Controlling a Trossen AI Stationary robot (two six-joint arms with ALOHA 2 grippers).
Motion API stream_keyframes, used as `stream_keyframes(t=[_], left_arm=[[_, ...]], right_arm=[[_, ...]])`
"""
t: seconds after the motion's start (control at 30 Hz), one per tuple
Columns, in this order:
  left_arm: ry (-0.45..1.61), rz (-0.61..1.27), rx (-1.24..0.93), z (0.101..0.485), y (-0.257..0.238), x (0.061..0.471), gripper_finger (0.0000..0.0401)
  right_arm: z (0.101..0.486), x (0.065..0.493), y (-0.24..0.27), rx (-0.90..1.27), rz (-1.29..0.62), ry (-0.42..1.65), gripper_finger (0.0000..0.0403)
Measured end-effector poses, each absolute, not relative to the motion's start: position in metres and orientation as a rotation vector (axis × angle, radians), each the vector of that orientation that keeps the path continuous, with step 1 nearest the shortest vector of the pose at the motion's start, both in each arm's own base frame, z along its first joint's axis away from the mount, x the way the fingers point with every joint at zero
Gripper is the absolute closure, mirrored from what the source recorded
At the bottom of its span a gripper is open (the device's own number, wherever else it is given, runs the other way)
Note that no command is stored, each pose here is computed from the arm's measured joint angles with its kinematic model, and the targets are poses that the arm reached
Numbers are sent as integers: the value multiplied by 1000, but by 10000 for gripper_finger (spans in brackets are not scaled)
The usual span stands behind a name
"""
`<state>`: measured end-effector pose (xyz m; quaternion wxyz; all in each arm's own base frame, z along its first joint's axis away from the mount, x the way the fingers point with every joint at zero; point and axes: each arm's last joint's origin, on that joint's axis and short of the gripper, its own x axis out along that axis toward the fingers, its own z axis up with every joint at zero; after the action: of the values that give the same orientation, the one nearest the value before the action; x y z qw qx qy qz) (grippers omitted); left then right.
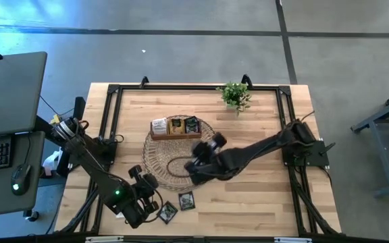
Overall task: Pick & Place Tea
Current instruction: Put the violet tea packet into the right compartment of the wooden organizer
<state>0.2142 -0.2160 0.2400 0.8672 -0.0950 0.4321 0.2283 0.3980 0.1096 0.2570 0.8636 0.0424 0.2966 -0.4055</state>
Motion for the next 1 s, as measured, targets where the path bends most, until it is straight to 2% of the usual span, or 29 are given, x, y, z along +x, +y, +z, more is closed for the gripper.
stream_keyframes(t=[0.1,0.27,0.37,0.5,0.63,1.0], left_arm=[[894,485,-189,239,-215,214,401],[874,492,-180,240,-215,214,401],[881,490,-182,240,-215,214,401],[882,488,-179,240,-215,214,401],[883,487,-175,240,-215,214,401],[892,476,-161,239,-215,214,401]], right_arm=[[250,393,91,95,-919,630,402],[217,397,56,130,-972,627,402],[198,403,34,174,-943,599,403],[191,411,11,241,-840,507,403],[187,413,0,278,-775,441,403],[165,398,-3,288,-870,458,403]])
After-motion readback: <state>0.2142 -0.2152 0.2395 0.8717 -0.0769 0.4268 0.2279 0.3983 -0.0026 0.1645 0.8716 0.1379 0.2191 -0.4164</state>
